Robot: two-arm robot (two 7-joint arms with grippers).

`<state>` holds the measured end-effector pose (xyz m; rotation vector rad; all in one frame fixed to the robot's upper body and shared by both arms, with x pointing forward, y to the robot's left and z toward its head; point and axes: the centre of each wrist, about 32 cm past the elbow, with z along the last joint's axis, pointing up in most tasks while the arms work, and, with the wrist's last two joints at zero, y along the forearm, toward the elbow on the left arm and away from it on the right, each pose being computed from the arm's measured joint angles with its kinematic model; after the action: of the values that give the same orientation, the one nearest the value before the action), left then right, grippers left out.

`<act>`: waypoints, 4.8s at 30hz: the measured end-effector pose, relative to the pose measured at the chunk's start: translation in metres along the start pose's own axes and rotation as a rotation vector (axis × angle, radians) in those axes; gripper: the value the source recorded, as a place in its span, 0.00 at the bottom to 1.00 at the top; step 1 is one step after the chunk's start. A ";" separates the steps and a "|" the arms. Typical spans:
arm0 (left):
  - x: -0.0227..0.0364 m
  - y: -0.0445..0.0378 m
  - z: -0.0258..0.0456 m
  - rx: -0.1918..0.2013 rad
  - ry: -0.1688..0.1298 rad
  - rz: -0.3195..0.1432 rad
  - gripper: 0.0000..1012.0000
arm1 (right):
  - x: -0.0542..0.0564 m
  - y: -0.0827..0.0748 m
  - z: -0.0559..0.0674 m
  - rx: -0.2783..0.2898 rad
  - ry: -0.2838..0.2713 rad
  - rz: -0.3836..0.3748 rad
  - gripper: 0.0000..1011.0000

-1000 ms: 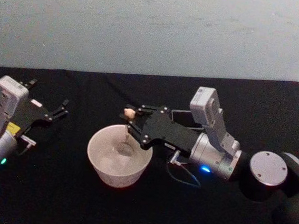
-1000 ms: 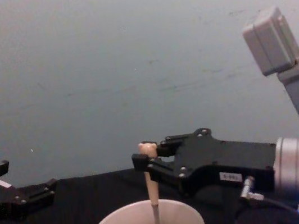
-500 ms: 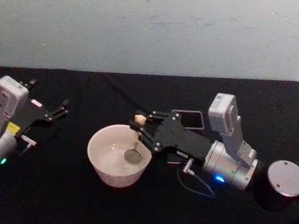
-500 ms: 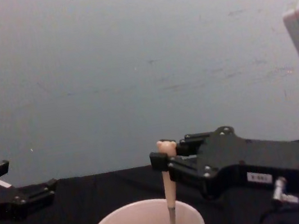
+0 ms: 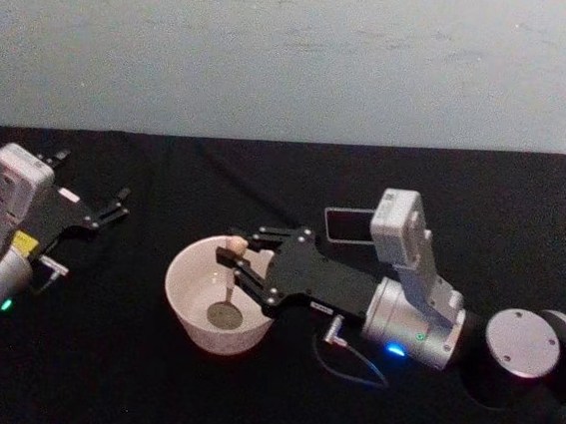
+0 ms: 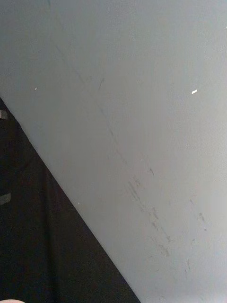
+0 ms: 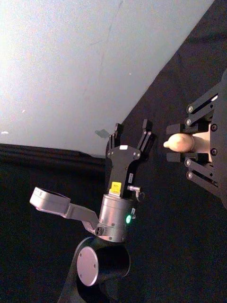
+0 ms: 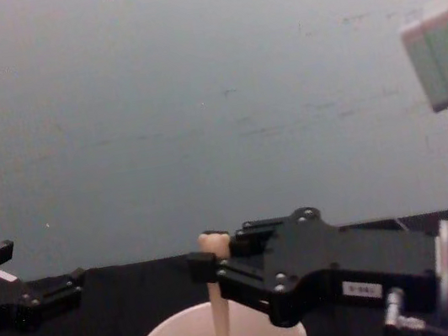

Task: Pick up the stirring spoon with one hand, stir inside the cup, then place it back in its original position.

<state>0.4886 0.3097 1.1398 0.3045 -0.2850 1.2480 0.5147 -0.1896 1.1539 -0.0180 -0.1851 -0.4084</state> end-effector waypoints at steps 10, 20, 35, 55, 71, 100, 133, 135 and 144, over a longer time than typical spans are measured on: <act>0.0000 0.0000 0.0000 0.000 0.000 0.000 0.99 | 0.013 0.021 -0.005 -0.008 -0.012 -0.030 0.21; 0.0000 0.0000 0.0000 0.000 0.000 0.000 0.99 | 0.025 0.018 -0.005 -0.009 -0.020 -0.088 0.21; 0.0000 0.0000 0.0000 0.000 0.000 0.000 0.99 | 0.022 -0.007 -0.001 -0.017 -0.015 -0.110 0.21; 0.0000 0.0000 0.0000 0.000 0.000 0.000 0.99 | -0.003 -0.003 0.003 0.007 0.025 0.005 0.21; 0.0000 0.0000 0.0000 0.000 0.000 0.000 0.99 | 0.019 0.023 0.000 0.005 -0.004 -0.072 0.21; 0.0000 0.0000 0.0000 0.000 0.000 0.000 0.99 | 0.011 -0.011 0.002 -0.006 0.017 -0.110 0.21; 0.0000 0.0000 0.0000 0.000 0.000 0.000 0.99 | 0.020 0.028 0.000 0.010 0.004 -0.086 0.21; 0.0000 0.0000 0.0000 0.000 0.000 0.000 0.99 | 0.022 0.026 0.000 0.008 0.003 -0.095 0.21; 0.0000 0.0000 0.0000 0.000 0.000 0.000 0.99 | 0.026 0.017 0.000 -0.002 -0.003 -0.119 0.21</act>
<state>0.4886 0.3097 1.1398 0.3045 -0.2850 1.2479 0.5450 -0.1840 1.1588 -0.0096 -0.1898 -0.5276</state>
